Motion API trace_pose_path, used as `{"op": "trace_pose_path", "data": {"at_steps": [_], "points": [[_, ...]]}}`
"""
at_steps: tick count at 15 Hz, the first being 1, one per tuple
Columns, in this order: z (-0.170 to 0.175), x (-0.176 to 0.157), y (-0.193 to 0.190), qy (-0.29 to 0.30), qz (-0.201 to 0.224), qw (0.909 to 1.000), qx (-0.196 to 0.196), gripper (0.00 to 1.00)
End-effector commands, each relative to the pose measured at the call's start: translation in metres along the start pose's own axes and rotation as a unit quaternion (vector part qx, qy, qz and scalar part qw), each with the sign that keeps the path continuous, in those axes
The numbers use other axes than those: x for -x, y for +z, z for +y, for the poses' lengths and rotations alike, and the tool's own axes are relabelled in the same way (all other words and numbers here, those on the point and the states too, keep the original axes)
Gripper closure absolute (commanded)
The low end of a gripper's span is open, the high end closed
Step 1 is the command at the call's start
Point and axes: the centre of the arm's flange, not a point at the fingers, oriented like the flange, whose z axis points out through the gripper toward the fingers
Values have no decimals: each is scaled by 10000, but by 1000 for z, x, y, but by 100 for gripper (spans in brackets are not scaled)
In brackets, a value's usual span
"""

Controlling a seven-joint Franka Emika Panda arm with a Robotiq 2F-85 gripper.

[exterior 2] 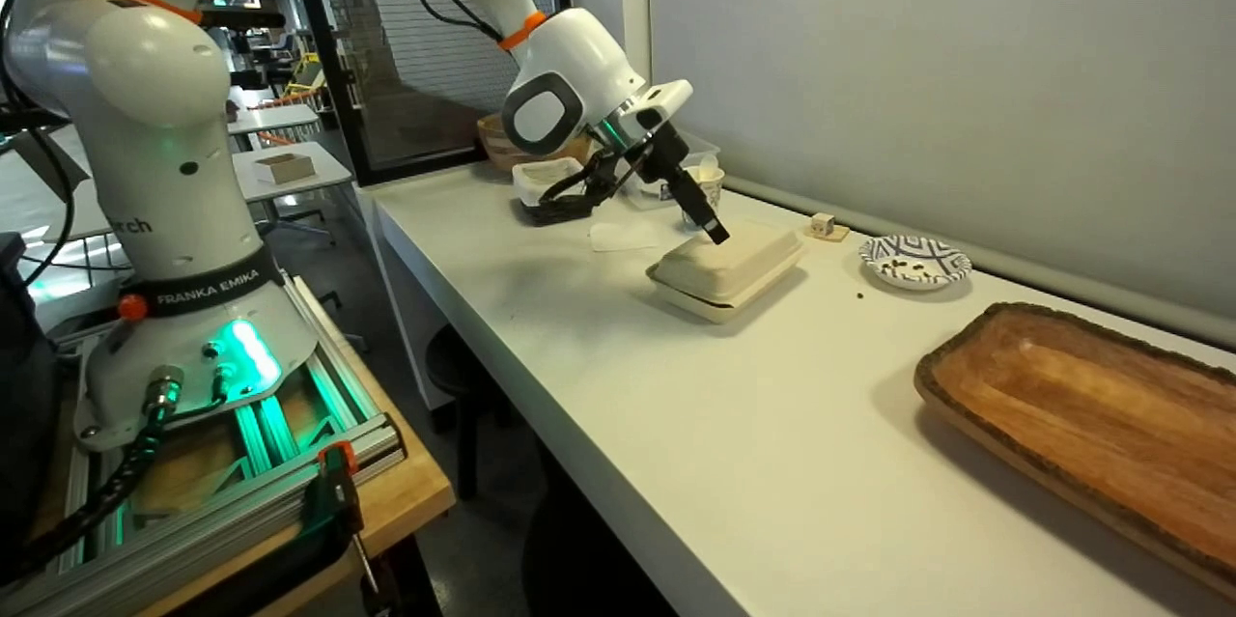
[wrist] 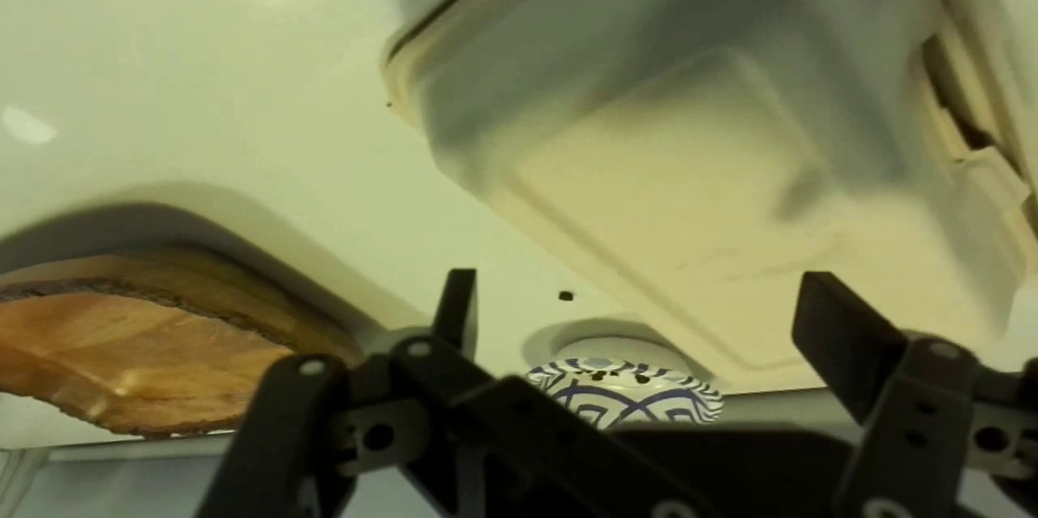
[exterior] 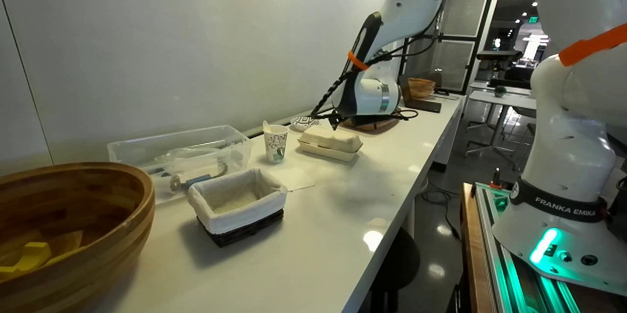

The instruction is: Close the take-away food packet

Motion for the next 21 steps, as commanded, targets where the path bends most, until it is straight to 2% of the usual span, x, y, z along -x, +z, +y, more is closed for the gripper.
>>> {"op": "trace_pose_path", "data": {"at_steps": [1,4,9,12,18,21], "points": [[-49,-22,14,-458,-67,9986,248,0],[-65,-27,19,-715,-54,9970,294,0],[-72,-14,39,-856,-325,9954,295,0],[-74,-15,38,-923,-254,9948,353,0],[-76,-37,-23,-943,33,9954,180,0],[-64,-40,-55,-868,-180,9961,43,0]]}}
